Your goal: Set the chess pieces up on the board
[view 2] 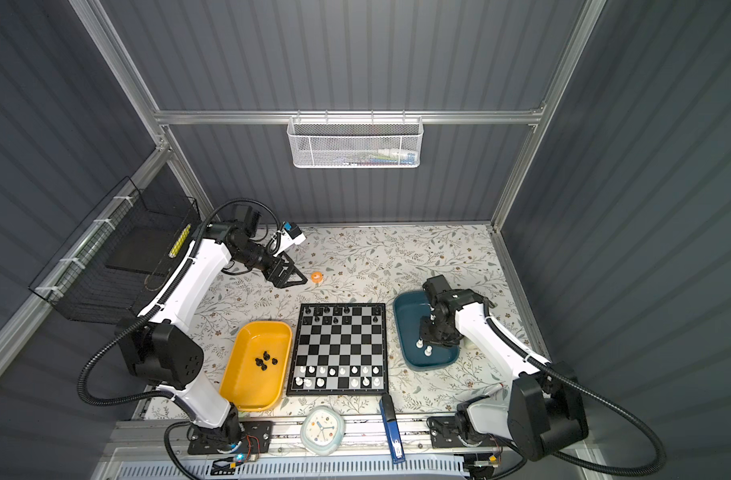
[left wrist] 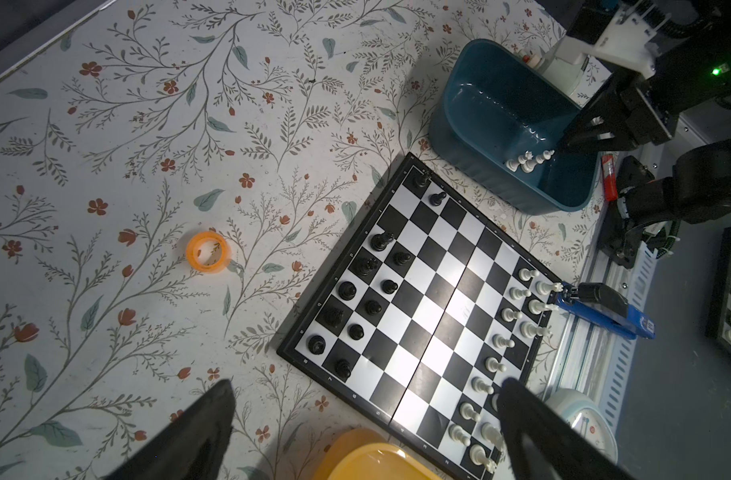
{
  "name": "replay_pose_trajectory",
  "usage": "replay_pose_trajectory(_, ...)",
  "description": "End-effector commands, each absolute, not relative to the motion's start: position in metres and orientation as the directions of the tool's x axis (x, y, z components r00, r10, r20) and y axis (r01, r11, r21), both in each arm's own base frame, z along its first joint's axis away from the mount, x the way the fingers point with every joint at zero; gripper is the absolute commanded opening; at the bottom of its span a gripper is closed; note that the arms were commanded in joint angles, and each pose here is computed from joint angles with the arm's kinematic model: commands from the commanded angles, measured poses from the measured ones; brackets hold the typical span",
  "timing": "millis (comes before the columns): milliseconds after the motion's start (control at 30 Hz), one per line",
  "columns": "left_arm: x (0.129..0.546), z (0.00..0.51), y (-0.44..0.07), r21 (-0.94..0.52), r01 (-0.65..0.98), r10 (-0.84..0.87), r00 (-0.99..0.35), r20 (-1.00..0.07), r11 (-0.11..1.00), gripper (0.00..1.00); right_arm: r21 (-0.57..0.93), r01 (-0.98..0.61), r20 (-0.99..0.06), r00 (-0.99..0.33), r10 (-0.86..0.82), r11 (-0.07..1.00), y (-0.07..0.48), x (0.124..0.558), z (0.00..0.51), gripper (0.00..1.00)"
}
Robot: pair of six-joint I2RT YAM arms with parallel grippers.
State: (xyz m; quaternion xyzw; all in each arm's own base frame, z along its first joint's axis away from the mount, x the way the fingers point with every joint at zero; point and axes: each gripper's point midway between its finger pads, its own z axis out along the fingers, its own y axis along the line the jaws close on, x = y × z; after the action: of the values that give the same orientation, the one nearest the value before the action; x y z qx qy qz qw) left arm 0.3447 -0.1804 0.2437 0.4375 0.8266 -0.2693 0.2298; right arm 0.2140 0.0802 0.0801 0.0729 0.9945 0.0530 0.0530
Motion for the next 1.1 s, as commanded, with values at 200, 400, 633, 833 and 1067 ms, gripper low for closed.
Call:
replay_pose_trajectory(200,0.334,0.253,-0.186,-0.284,0.86,0.595,-0.501,-0.629,0.424,0.99,0.093,0.163,-0.058,-0.984,0.169,0.982,0.077,0.209,0.067,0.34)
replay_pose_trajectory(400,0.333,0.251,-0.185,-0.279,0.859,0.596,-0.501,-0.627,0.429,0.99,0.094,0.161,-0.043,-0.985,0.166,0.982,0.08,0.211,0.06,0.32)
replay_pose_trajectory(633,0.334,0.249,-0.184,-0.275,0.857,0.598,-0.505,-0.623,0.436,0.99,0.065,0.16,-0.025,-0.987,0.162,0.985,0.076,0.21,0.054,0.29)
replay_pose_trajectory(833,0.337,0.246,-0.181,-0.259,0.853,0.605,-0.508,-0.613,0.453,0.99,0.053,0.157,-0.019,-0.987,0.158,0.986,0.075,0.211,0.05,0.28)
replay_pose_trajectory(1067,0.338,0.243,-0.18,-0.255,0.851,0.61,-0.51,-0.607,0.458,0.99,0.047,0.155,-0.016,-0.988,0.156,0.987,0.074,0.211,0.049,0.27)
